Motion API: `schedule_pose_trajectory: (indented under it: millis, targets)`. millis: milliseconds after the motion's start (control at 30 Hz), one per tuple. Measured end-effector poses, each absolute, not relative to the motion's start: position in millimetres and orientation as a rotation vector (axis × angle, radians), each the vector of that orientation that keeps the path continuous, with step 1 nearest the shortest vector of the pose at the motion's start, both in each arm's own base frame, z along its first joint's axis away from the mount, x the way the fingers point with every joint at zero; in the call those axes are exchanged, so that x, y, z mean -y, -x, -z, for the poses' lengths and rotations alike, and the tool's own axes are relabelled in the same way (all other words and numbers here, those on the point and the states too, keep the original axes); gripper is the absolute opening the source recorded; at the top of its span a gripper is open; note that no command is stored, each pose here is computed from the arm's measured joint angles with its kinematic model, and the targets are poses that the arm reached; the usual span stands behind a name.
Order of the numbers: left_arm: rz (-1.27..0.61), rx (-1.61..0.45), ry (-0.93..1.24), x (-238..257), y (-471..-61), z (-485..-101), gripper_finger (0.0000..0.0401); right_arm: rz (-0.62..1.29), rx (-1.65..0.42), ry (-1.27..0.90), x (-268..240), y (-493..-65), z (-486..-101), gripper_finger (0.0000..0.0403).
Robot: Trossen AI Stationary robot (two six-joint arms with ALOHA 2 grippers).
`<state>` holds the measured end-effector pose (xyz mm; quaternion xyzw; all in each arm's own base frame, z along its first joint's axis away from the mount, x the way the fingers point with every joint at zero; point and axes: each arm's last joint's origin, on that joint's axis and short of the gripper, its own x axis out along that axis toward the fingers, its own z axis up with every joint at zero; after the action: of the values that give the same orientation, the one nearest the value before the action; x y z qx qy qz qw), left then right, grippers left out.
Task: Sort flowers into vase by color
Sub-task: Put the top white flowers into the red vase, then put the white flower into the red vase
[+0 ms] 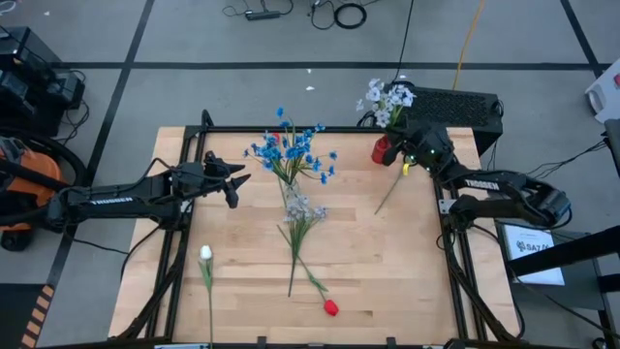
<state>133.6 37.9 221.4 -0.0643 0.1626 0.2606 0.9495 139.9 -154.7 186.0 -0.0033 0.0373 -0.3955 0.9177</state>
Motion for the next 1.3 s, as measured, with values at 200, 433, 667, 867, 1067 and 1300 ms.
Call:
schedule_pose_trajectory:
  millis: [200, 433, 667, 867, 1067, 1300]
  targets:
    - [-0.53, -0.331, 0.131, -38, -134, -221, 0.0171, 0.815, -0.069, -0.023, 156, -141, -183, 0.0054]
    - [-0.53, -0.331, 0.131, -38, -134, -221, 0.0171, 0.816, -0.042, -0.061, 153, -138, -189, 0.0122]
    - [-0.53, -0.331, 0.131, -38, -134, -221, 0.0171, 0.816, -0.193, -0.131, 149, -135, -203, 0.0203]
    - [-0.53, -0.332, 0.131, -38, -134, -221, 0.0171, 0.804, -0.371, -0.158, 144, -131, -234, 0.0244]
    - [-0.53, -0.331, 0.131, -38, -134, -221, 0.0171, 0.868, -0.454, -0.18, 137, -121, -277, 0.0239]
    - [-0.53, -0.331, 0.131, -38, -134, -221, 0.0171, 0.915, -0.528, -0.398, 123, -109, -304, 0.0204]
